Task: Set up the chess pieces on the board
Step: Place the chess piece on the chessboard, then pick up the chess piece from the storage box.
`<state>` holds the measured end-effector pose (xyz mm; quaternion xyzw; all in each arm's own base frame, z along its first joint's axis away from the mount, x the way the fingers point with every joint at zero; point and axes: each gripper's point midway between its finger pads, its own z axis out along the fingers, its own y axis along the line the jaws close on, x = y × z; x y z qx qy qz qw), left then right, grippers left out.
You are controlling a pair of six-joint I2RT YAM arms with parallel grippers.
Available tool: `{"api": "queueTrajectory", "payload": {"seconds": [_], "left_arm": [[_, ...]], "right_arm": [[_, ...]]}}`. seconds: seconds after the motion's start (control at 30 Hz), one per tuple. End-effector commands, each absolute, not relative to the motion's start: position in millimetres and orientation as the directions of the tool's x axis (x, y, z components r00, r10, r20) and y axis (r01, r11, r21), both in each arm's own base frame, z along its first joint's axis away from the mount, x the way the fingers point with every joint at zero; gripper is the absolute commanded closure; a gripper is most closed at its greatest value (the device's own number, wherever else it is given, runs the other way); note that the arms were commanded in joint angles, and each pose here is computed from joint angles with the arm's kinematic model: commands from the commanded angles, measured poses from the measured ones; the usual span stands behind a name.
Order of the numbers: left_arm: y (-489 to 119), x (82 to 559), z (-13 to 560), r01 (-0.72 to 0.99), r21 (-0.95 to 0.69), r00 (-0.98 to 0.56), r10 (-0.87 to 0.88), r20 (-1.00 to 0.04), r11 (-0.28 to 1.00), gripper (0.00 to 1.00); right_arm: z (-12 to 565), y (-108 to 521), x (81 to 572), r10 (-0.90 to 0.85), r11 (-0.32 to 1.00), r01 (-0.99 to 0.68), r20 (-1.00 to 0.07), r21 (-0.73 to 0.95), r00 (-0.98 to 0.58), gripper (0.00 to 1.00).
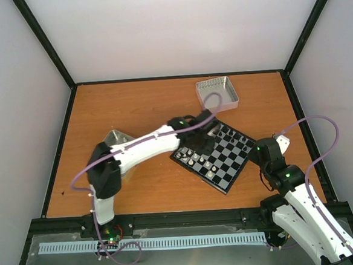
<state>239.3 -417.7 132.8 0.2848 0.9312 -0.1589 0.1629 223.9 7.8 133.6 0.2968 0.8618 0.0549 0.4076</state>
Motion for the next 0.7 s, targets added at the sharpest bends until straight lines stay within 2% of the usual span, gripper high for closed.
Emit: {"api": "queueTrajectory", "payload": {"seconds": [0.0, 0.1, 0.23, 0.3, 0.47, 0.67], "left_arm": [[-330.5, 305.5, 154.8, 0.315, -0.118, -0.847, 0.223, -0.482, 0.942, 0.64], [-270.6, 326.7, 158.9, 0.158, -0.115, -0.854, 0.077, -0.515, 0.981, 0.63], [-191.9, 340.8, 165.1, -0.048, -0.136, -0.825, -0.116, -0.553, 0.990, 0.54], [-158.2, 342.3, 161.5, -0.130, -0.154, -0.803, -0.195, -0.563, 0.979, 0.54], [-105.5, 345.8, 145.5, -0.232, -0.209, -0.752, -0.312, -0.581, 0.950, 0.61], [-60.0, 339.4, 105.0, -0.357, -0.228, -0.750, -0.424, -0.508, 0.906, 0.67]], "right_arm": [[134.1, 6.7, 225.0, 0.555, 0.818, 0.467, -0.679, 0.337, -0.481, 0.34], [134.4, 6.2, 224.8, 0.552, 0.819, 0.468, -0.681, 0.333, -0.481, 0.34], [134.4, 6.0, 225.1, 0.553, 0.818, 0.469, -0.681, 0.333, -0.481, 0.34], [133.2, 6.0, 225.1, 0.554, 0.817, 0.470, -0.680, 0.333, -0.481, 0.34], [132.2, 6.8, 226.8, 0.548, 0.821, 0.469, -0.679, 0.326, -0.488, 0.34], [133.4, 6.8, 227.9, 0.544, 0.824, 0.468, -0.682, 0.321, -0.489, 0.34]]}}
